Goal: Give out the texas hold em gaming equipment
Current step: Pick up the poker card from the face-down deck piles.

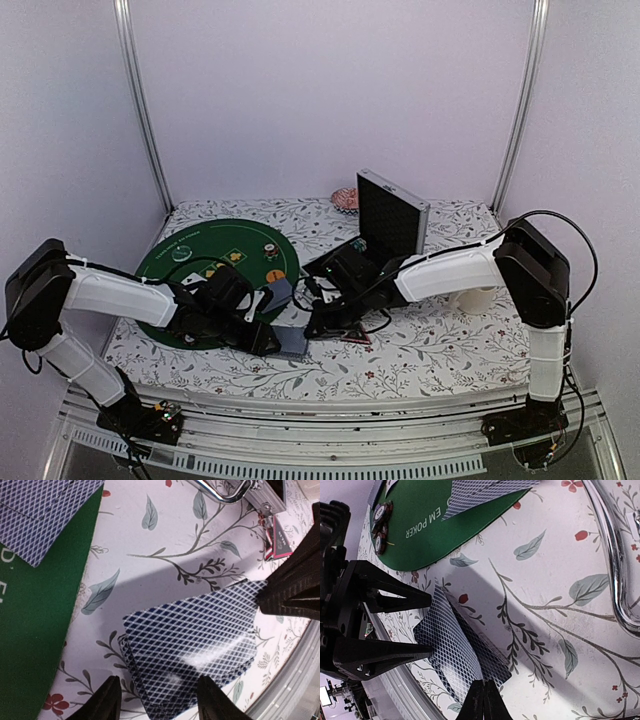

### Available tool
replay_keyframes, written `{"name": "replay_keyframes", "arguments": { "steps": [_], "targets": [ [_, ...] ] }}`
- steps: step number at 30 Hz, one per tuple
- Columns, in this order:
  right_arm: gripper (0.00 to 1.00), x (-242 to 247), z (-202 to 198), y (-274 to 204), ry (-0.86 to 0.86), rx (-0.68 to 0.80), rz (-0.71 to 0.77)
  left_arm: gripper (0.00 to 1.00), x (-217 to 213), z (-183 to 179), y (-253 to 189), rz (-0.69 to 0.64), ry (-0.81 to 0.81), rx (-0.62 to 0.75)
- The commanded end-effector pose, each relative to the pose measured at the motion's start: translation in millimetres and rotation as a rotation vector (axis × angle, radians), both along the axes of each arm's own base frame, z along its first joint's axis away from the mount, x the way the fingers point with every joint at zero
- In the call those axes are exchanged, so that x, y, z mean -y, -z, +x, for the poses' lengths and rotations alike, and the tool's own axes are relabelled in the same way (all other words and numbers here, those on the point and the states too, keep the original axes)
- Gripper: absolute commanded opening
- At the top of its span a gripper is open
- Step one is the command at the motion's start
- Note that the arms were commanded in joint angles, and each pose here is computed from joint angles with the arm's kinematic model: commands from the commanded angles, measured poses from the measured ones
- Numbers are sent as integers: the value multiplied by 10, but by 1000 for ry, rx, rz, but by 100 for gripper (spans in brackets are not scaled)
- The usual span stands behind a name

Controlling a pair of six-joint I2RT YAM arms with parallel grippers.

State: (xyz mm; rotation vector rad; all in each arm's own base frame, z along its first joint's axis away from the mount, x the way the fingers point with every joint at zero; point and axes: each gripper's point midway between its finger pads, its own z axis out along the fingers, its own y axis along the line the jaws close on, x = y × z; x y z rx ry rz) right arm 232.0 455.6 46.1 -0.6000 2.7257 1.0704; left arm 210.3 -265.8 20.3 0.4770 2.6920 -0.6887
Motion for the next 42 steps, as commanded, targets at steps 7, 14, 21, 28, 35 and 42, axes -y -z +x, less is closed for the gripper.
{"name": "replay_keyframes", "arguments": {
  "steps": [7, 14, 21, 28, 35, 42],
  "targets": [
    [2, -160, -133, -450, -96, 23, 216, 54, -89, -178, 199, 62, 24, -58],
    [3, -262, -179, -418, -128, -26, 258, 54, -97, -182, 193, 61, 23, -55],
    [7, -289, -136, -371, -119, -29, 254, 54, -104, -202, 200, 58, 26, -55],
    [16, -359, -86, -294, -107, -45, 250, 54, -96, -201, 203, 56, 30, -54],
    [23, -374, -51, -239, -91, -50, 242, 54, -89, -198, 206, 54, 35, -51],
    [3, -364, -38, -222, -80, -51, 231, 54, -87, -200, 197, 53, 40, -48]
  ]
}}
